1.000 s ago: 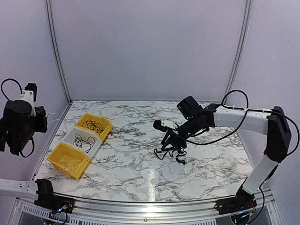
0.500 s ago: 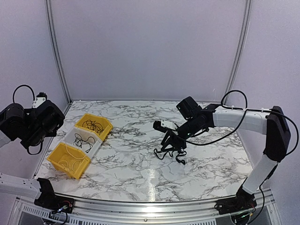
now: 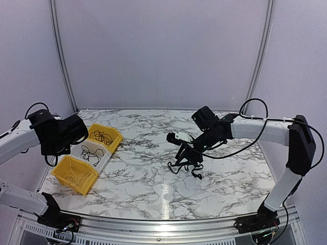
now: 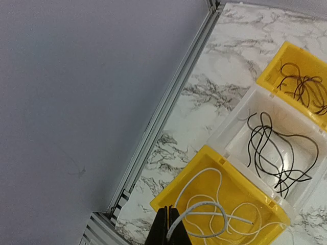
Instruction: Untangle the cables
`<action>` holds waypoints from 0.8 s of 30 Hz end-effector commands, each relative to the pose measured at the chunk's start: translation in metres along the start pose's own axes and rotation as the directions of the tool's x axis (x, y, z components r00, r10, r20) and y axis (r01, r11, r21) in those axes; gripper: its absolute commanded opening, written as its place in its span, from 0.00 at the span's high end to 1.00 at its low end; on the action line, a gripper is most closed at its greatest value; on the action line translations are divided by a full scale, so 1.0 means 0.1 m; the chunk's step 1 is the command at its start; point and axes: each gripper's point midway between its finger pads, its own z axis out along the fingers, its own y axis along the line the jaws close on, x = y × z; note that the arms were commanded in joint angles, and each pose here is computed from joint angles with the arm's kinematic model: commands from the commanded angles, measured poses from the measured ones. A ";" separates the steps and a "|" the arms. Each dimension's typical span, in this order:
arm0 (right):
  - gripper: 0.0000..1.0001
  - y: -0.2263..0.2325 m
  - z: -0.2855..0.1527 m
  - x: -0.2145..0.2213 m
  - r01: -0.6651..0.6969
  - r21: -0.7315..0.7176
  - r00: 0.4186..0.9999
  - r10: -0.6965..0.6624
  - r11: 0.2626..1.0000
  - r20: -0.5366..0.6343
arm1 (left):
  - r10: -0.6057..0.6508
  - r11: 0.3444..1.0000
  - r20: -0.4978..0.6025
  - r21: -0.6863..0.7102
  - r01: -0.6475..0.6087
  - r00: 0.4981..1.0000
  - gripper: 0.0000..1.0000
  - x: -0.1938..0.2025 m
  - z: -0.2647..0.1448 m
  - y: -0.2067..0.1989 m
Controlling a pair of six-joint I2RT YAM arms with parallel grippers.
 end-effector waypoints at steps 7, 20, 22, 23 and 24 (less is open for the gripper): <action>0.61 0.02 0.01 -0.01 0.008 -0.018 1.000 -0.008 1.000 0.009 | -0.024 0.997 -0.232 0.061 0.039 0.973 1.00 0.65 0.41 -0.50; 0.61 0.04 -0.04 -0.06 0.016 -0.014 1.000 -0.015 1.000 0.021 | -0.003 0.997 -0.347 0.068 0.029 0.938 0.57 1.07 0.86 -0.82; 0.61 0.04 -0.03 -0.05 0.015 -0.016 1.000 -0.015 1.000 0.018 | -0.038 0.993 -0.303 0.098 0.070 0.952 0.51 0.89 0.78 -0.80; 0.61 0.03 -0.03 -0.05 0.015 -0.014 1.000 -0.015 1.000 0.018 | -0.050 0.989 -0.284 0.116 0.086 0.958 0.49 0.80 0.73 -0.80; 0.60 0.03 -0.03 -0.05 0.014 -0.014 1.000 -0.014 1.000 0.018 | -0.062 0.985 -0.268 0.140 0.102 0.961 0.46 0.71 0.67 -0.80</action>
